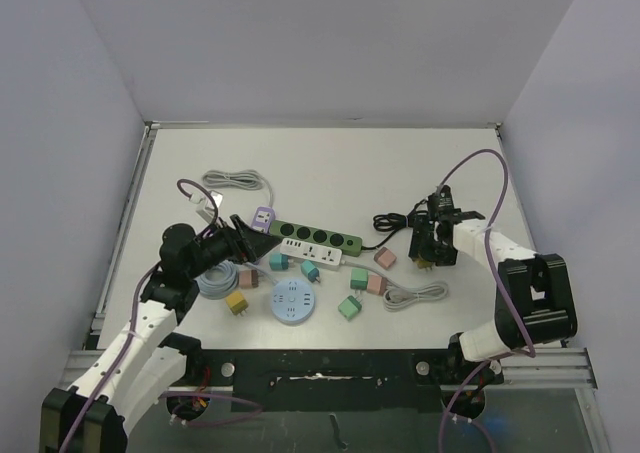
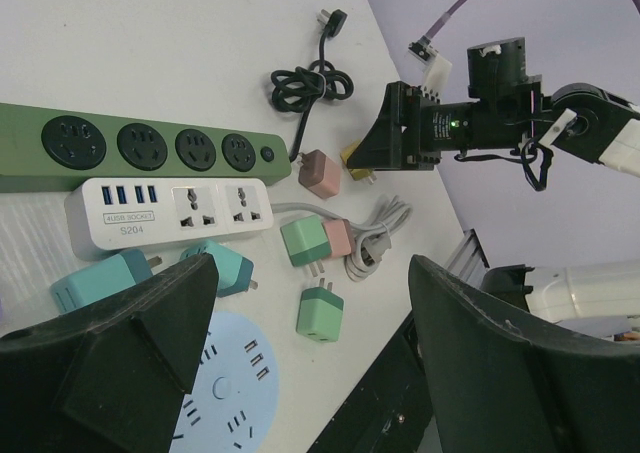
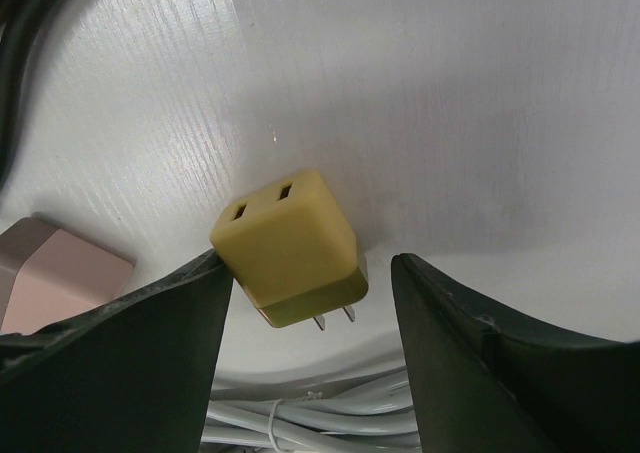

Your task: Insert the plug

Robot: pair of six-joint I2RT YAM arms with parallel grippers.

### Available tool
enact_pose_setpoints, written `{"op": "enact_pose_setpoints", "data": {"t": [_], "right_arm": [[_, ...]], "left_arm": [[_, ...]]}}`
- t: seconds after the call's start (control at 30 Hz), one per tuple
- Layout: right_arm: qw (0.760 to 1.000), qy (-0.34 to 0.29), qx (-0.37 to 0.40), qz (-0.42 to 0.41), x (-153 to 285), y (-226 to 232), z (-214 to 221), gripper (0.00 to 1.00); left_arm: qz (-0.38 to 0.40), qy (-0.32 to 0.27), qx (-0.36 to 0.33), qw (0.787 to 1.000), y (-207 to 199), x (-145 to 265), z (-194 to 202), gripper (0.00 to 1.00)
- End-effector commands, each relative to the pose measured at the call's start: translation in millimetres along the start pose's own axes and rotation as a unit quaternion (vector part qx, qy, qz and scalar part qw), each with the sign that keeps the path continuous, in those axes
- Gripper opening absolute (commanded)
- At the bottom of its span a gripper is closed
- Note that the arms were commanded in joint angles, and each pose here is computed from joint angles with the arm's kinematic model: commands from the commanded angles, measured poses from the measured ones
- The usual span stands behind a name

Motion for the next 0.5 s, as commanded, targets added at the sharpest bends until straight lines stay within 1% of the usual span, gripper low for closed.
{"op": "enact_pose_setpoints", "data": {"t": [0.0,0.13,0.27,0.37,0.47], "right_arm": [[0.999,-0.051,0.005,-0.006,4,6,-23,0.55],[0.996,-0.080,-0.013,-0.023,8,11,-29,0.44],[0.986,-0.128,-0.076,-0.080,23,28,-42,0.42],[0.963,-0.163,-0.145,-0.157,45,52,-50,0.42],[0.930,-0.168,-0.225,-0.237,68,80,-50,0.42]], "left_arm": [[0.033,-0.036,-0.025,0.998,-19,-5,-21,0.75],[0.028,-0.033,-0.021,0.999,-17,-9,-18,0.75],[0.014,-0.034,-0.012,0.999,-13,-18,-18,0.75],[0.005,-0.038,-0.008,0.999,-12,-27,-19,0.75],[-0.007,-0.044,-0.007,0.999,-10,-39,-17,0.75]]}}
Point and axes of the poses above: each gripper's point midway between its finger pads, its own x axis back along the fingers, its own y axis along the line the jaws close on, z = x × y, the point moved 3 cm from there along x, back along the fingers, and after that the axes turned 6 degrees about -x, right-handed, at the moved point
